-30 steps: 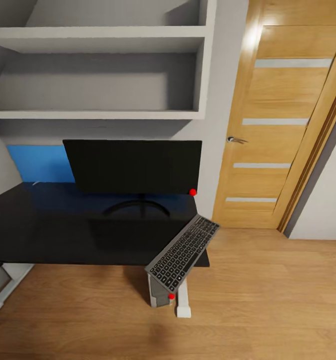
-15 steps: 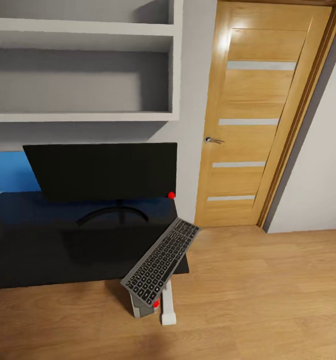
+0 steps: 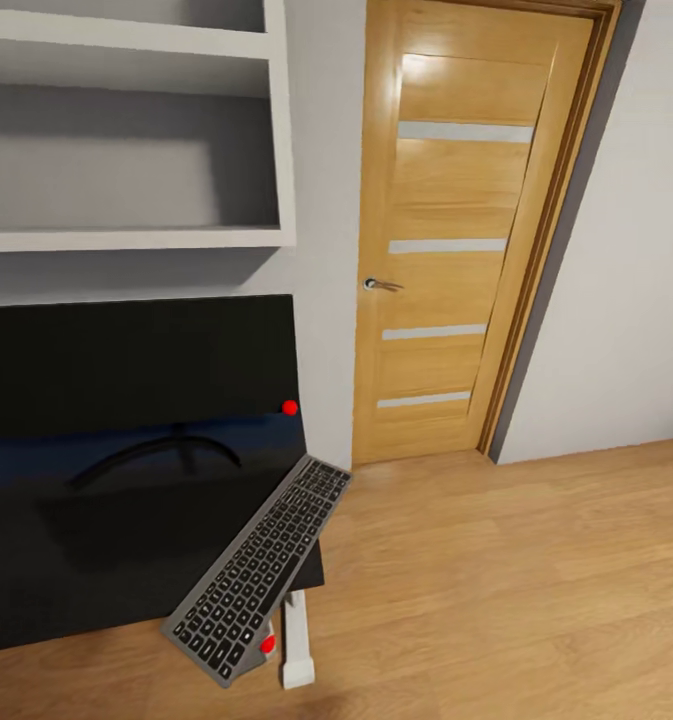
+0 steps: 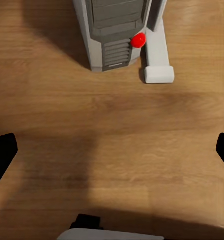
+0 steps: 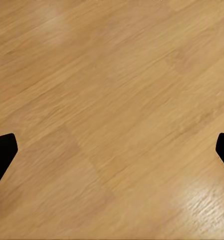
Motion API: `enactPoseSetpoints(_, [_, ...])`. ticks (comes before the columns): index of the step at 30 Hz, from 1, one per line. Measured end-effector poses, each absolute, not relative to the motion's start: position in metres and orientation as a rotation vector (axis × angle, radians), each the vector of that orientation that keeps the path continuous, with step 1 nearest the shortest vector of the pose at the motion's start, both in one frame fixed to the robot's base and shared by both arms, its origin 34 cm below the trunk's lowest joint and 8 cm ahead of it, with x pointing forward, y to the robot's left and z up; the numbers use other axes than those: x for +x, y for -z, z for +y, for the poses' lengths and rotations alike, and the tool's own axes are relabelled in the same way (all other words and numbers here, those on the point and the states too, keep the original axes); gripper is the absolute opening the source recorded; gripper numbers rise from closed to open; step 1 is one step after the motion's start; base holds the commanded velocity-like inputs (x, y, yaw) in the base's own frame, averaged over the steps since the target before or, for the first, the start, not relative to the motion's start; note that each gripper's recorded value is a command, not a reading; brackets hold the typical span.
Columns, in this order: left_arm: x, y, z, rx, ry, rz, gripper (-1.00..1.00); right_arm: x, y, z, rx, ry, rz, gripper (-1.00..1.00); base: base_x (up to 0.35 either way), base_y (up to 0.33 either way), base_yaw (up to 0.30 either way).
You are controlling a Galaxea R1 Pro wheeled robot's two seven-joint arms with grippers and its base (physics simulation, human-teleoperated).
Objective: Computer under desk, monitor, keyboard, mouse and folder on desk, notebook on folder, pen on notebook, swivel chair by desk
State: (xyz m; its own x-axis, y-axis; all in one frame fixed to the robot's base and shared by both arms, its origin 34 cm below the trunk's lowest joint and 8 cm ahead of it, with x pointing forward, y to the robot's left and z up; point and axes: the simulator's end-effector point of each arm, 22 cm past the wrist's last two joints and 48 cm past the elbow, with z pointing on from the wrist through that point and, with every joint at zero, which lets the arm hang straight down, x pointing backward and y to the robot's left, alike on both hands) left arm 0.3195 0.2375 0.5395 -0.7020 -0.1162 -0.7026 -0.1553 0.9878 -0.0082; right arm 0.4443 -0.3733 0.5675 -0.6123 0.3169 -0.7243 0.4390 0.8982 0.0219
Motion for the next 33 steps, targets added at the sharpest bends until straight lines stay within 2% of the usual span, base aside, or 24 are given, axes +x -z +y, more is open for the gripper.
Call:
enactPoseSetpoints(8, [0.3201,-0.5398,0.2371,-0.186,-0.065,2.354,1.0,0.445,-0.5684,-0.3738,0.538,0.202,2.273,1.0,0.006,-0.005,-0.108])
enactPoseSetpoints(33, [0.3246,-0.5424,0.2371,-0.187,-0.062,2.34,1.0,0.4456,-0.5721,-0.3752,0.536,0.206,2.246,1.0,0.003,0.0,-0.267])
